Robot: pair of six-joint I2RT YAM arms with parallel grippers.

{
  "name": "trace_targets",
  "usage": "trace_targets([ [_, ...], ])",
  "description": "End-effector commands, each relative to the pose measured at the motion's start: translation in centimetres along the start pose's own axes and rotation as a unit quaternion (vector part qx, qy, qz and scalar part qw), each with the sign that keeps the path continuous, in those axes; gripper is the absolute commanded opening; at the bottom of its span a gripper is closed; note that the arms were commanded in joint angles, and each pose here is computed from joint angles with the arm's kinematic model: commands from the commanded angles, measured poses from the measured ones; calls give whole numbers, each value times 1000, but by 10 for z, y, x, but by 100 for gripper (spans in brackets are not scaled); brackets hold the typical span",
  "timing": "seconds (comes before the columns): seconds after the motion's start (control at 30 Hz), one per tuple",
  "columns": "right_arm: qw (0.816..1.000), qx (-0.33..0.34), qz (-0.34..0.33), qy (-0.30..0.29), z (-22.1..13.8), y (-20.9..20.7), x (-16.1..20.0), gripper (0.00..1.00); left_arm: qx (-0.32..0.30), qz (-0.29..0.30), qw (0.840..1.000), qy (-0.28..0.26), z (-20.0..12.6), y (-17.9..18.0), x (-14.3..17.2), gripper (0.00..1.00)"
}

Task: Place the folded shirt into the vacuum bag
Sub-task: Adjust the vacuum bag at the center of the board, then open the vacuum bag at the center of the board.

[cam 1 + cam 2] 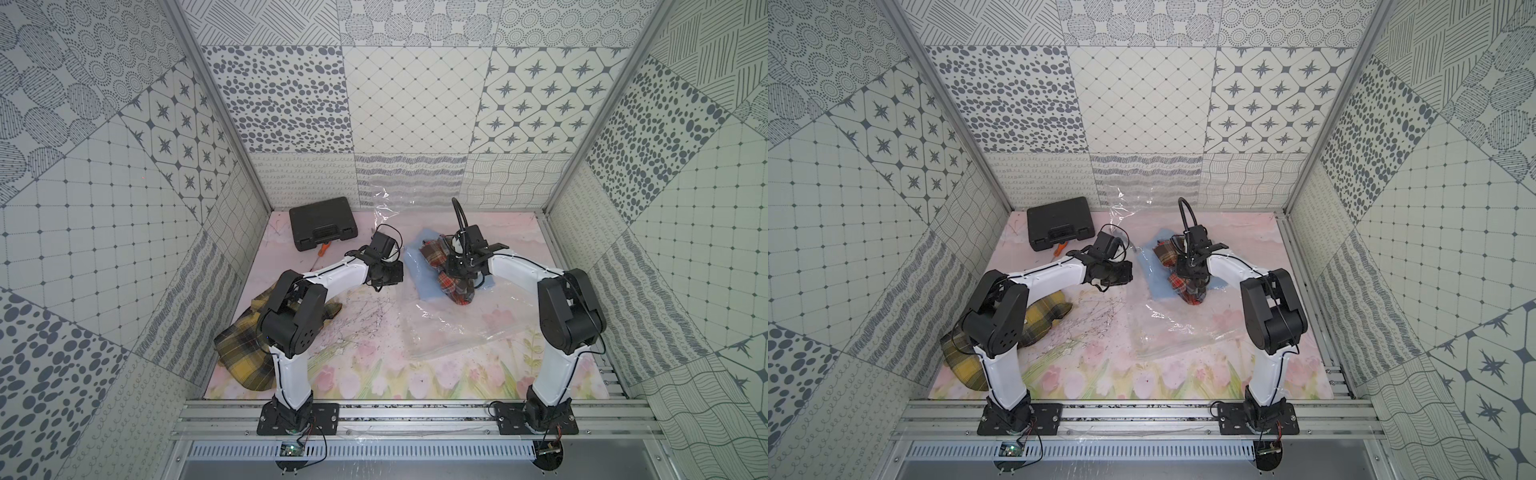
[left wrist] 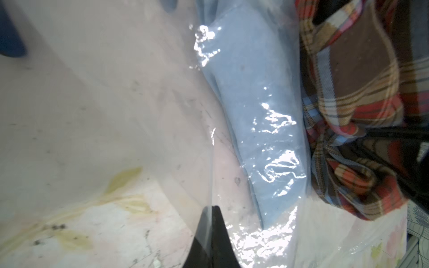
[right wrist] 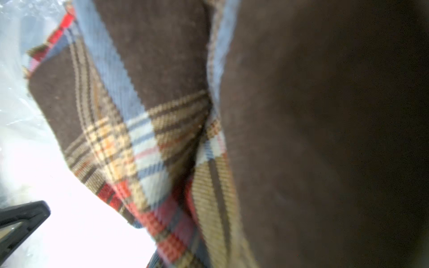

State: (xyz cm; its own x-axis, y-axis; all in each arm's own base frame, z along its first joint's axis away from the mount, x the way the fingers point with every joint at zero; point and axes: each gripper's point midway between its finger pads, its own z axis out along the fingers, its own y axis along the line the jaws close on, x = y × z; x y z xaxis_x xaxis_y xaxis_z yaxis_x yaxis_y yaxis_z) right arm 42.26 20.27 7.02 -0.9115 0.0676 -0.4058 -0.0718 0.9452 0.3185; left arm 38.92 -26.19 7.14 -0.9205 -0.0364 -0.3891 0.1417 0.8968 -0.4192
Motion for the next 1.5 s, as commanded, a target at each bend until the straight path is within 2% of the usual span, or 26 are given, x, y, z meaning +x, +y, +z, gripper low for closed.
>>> trace_targets([
  [0.0, 999, -44, 19, 24, 13, 28, 2, 0, -65, 20, 998, -13, -19, 44, -14, 4],
  [0.17, 997, -77, -3, -10, -29, 46, -21, 0, -94, 24, 995, -31, -49, 54, -25, 33],
  [0.23, 996, -88, -1, -26, -55, 42, -25, 0, -102, 17, 994, -21, -62, 55, -15, 43],
  [0.33, 993, -103, 15, -50, -91, 27, -25, 0, -125, 35, 991, -23, -82, 50, -3, 51],
  [0.5, 993, -94, 33, -64, -133, -4, -5, 0, -149, 122, 981, -25, -107, 18, 24, 54],
  [0.63, 995, -56, 39, -74, -156, -30, 15, 0, -111, 229, 967, -19, -111, -32, 58, 55],
  [0.77, 994, -42, 52, -85, -171, -46, 28, 0, -37, 354, 934, 9, -98, -93, 116, 58],
  [0.87, 993, -34, 62, -91, -177, -57, 33, 0, -13, 409, 911, 56, -80, -113, 161, 60],
  [0.97, 993, -33, 71, -93, -181, -63, 36, 0, -15, 444, 890, 102, -61, -119, 196, 65],
  [1.07, 992, -32, 73, -95, -183, -66, 37, 0, -19, 473, 872, 124, -50, -122, 213, 66],
  [1.23, 992, -31, 77, -94, -183, -68, 40, 0, -35, 501, 854, 138, -31, -119, 218, 65],
  [1.37, 992, -30, 78, -92, -181, -70, 44, 0, -49, 540, 828, 143, -19, -118, 223, 64],
  [1.47, 992, -27, 79, -91, -180, -73, 46, 0, -73, 557, 815, 142, -8, -113, 219, 62],
])
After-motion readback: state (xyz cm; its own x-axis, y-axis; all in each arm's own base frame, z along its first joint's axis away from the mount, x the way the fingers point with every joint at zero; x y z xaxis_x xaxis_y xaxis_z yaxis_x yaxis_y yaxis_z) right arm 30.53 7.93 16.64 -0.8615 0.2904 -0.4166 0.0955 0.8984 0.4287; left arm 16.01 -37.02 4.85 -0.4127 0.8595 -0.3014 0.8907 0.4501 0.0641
